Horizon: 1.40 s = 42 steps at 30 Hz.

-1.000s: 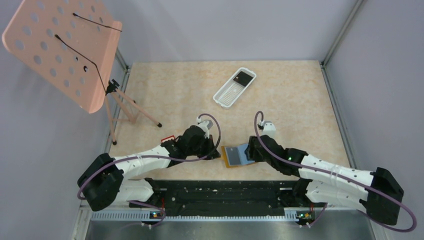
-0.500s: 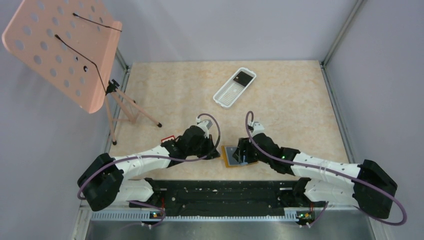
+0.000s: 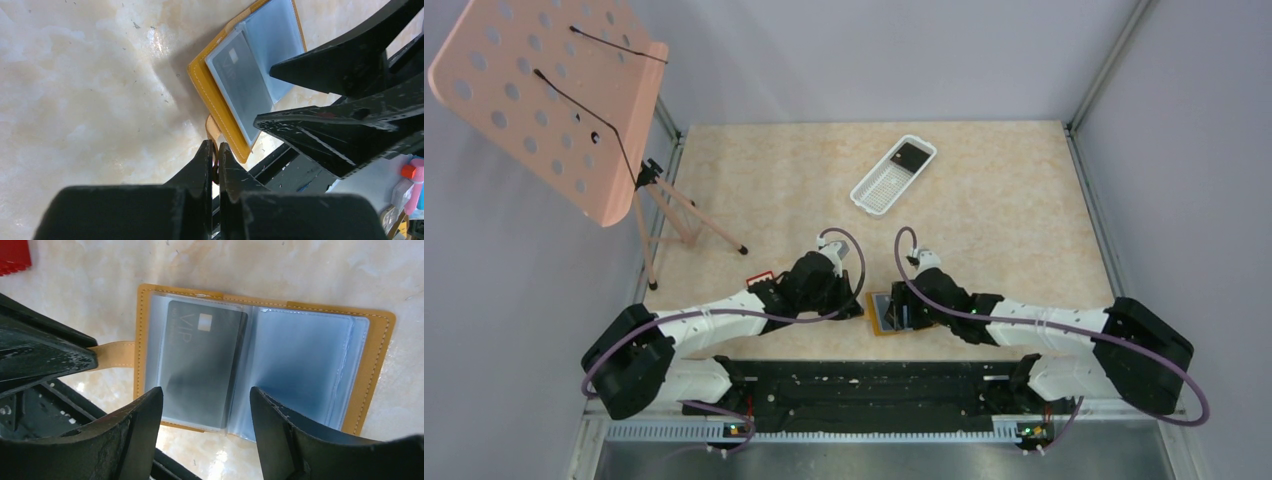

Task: Take the credit cards out of the card holder
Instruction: Remove the credit card from the card holder.

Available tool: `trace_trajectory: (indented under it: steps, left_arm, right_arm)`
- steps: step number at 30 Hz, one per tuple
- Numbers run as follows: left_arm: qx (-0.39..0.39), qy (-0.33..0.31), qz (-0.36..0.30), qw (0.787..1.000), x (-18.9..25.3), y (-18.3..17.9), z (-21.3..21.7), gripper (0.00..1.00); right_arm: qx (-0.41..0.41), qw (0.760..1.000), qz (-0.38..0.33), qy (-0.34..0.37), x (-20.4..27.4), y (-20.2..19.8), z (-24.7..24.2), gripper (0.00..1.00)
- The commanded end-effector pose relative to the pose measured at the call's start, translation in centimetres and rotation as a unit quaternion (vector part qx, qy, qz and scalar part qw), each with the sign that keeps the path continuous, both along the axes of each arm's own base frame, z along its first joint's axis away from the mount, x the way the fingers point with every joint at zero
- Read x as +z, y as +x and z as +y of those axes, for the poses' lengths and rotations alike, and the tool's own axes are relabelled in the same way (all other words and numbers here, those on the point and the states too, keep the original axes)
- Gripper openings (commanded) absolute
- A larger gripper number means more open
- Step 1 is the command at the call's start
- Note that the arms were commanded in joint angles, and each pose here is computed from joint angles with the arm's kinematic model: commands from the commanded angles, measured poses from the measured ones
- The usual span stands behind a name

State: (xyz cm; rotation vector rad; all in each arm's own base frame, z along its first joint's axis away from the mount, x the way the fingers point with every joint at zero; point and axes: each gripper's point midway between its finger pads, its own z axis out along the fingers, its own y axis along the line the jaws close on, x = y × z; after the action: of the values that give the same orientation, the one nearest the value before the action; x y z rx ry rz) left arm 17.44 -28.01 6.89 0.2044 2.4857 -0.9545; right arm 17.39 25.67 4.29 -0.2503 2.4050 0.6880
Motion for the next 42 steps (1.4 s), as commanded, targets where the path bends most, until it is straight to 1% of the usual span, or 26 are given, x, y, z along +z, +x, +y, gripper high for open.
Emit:
trace_trajectory:
  steps: [1, 4, 21, 24, 26, 29, 31, 37, 42]
  left_arm:
    - [-0.004, -0.011, -0.007, 1.000, 0.5, 0.1, -0.5, 0.00]
    - [-0.004, -0.010, -0.007, 1.000, 0.5, 0.2, -0.4, 0.00]
    - [-0.001, -0.009, -0.006, 1.000, 0.3, 0.1, -0.3, 0.00]
    - [-0.001, -0.010, -0.006, 1.000, 0.4, 0.1, -0.3, 0.00]
    - [-0.001, -0.010, -0.005, 1.000, 0.3, 0.1, -0.3, 0.00]
    - [-0.001, -0.013, -0.005, 1.000, 0.4, 0.1, -0.4, 0.00]
    - [-0.001, -0.014, -0.004, 1.000, 0.4, 0.1, -0.4, 0.00]
    - [-0.002, -0.019, -0.004, 1.000, 0.6, 0.1, -0.6, 0.00]
    - [-0.003, -0.021, -0.003, 1.000, 0.7, 0.0, -0.6, 0.00]
  right_arm:
    - [0.007, 1.000, -0.012, 0.005, 0.6, 0.6, 1.6, 0.64]
    - [0.010, 1.000, -0.013, -0.001, 0.3, 0.5, 1.8, 0.63]
    - [-0.035, 0.998, -0.031, -0.039, -0.1, 0.9, -1.2, 0.40]
    - [-0.041, 0.998, -0.037, -0.039, 0.3, 1.0, -1.5, 0.38]
    - [-0.031, 0.999, -0.038, -0.020, 1.1, 0.8, -0.9, 0.41]
    - [-0.007, 0.999, -0.032, 0.015, 2.1, 0.2, 0.4, 0.52]
    - [0.000, 0.999, -0.033, 0.034, 2.6, 0.2, 1.3, 0.57]
    - [0.009, 1.000, -0.022, 0.016, 1.5, -0.2, 2.2, 0.61]
    - [0.010, 1.000, -0.020, -0.009, 0.8, -0.3, 2.4, 0.62]
